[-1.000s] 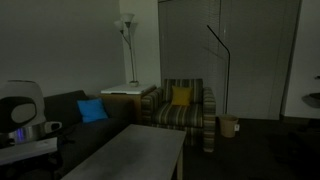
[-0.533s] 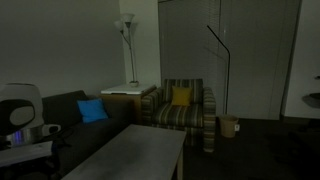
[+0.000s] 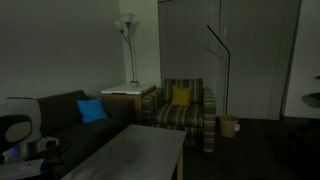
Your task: Place the blue mug on the white plate
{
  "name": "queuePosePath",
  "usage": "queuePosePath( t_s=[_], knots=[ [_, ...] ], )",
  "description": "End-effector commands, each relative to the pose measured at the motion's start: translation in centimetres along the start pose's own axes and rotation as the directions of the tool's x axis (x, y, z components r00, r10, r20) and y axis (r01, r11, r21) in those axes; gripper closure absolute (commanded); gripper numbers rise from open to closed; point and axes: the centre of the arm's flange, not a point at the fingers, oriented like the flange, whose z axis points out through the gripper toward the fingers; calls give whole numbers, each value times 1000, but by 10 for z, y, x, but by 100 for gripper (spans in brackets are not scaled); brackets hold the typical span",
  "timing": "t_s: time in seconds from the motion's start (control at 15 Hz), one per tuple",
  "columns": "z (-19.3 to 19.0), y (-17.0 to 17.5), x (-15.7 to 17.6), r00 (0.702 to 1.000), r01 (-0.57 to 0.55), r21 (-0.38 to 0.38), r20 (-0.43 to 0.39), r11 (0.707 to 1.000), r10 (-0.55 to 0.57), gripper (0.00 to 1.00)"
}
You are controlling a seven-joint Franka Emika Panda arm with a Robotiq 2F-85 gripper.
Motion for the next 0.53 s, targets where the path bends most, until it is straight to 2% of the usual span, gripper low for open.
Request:
queuePosePath(
  t_s=[0.0,0.13,0.2,0.47],
  knots=[
    [28,19,6,999,-31,21,-17,999,31,0],
    [42,30,9,1000,-25,35,-5,999,26,0],
    [28,14,-2,1000,-29,15,4,999,29,0],
    [33,14,-1,1000,-28,15,4,1000,27,0]
  ],
)
